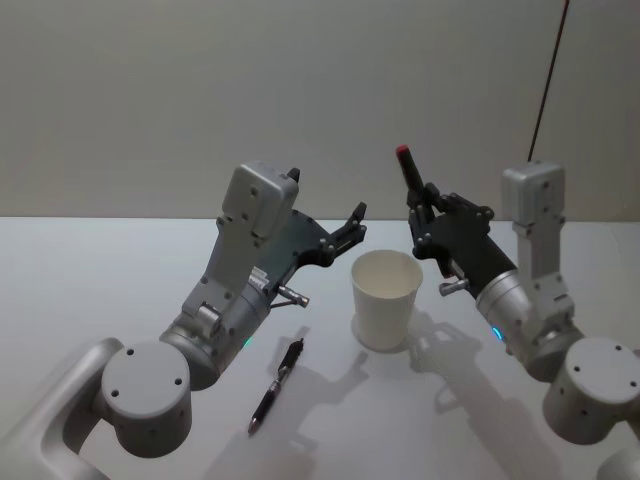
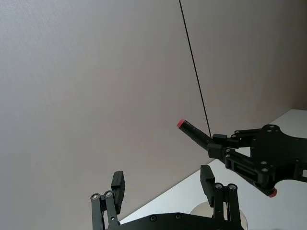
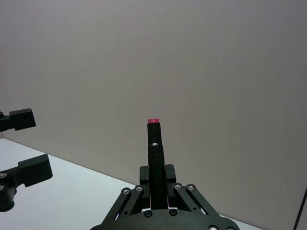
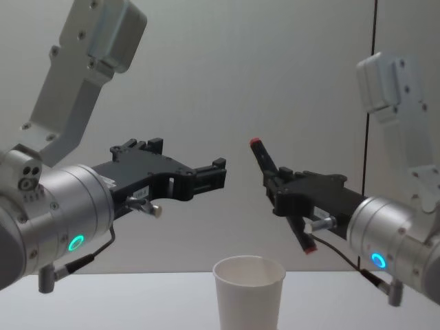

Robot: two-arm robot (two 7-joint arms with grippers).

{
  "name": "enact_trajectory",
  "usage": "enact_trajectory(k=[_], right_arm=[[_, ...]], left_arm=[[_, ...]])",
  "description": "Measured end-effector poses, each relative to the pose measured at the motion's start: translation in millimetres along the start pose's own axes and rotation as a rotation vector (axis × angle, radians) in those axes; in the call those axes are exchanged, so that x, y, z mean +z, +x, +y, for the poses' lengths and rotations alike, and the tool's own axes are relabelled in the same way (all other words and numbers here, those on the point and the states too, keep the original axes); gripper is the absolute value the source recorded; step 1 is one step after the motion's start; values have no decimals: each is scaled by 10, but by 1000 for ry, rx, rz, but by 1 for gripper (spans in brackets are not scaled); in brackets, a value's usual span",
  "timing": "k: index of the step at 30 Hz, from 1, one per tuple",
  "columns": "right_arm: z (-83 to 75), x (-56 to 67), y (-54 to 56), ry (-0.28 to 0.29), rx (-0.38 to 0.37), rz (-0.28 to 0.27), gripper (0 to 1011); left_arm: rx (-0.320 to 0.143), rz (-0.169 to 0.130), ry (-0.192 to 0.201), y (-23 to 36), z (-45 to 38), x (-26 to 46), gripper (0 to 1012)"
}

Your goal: Place the pen into the pen holder.

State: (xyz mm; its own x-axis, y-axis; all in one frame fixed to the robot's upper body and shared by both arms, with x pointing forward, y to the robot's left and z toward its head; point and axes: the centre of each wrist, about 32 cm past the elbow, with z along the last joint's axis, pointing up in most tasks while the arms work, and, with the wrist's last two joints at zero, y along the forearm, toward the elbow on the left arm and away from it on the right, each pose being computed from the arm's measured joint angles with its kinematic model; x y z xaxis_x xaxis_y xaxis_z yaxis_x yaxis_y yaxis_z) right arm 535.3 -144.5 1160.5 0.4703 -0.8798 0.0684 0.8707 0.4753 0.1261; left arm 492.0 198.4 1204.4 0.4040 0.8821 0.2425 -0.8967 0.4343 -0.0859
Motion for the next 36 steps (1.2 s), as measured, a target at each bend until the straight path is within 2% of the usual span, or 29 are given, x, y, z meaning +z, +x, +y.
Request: enact_trajectory(k=[18,36], right_arm=[[258,-136,-27,56,40,-16,177],[406,-300,-38,51,70,-35,177]], left_arm=[[0,0,0,0,0,0,1004],[0,0,0,0,0,0,1004]])
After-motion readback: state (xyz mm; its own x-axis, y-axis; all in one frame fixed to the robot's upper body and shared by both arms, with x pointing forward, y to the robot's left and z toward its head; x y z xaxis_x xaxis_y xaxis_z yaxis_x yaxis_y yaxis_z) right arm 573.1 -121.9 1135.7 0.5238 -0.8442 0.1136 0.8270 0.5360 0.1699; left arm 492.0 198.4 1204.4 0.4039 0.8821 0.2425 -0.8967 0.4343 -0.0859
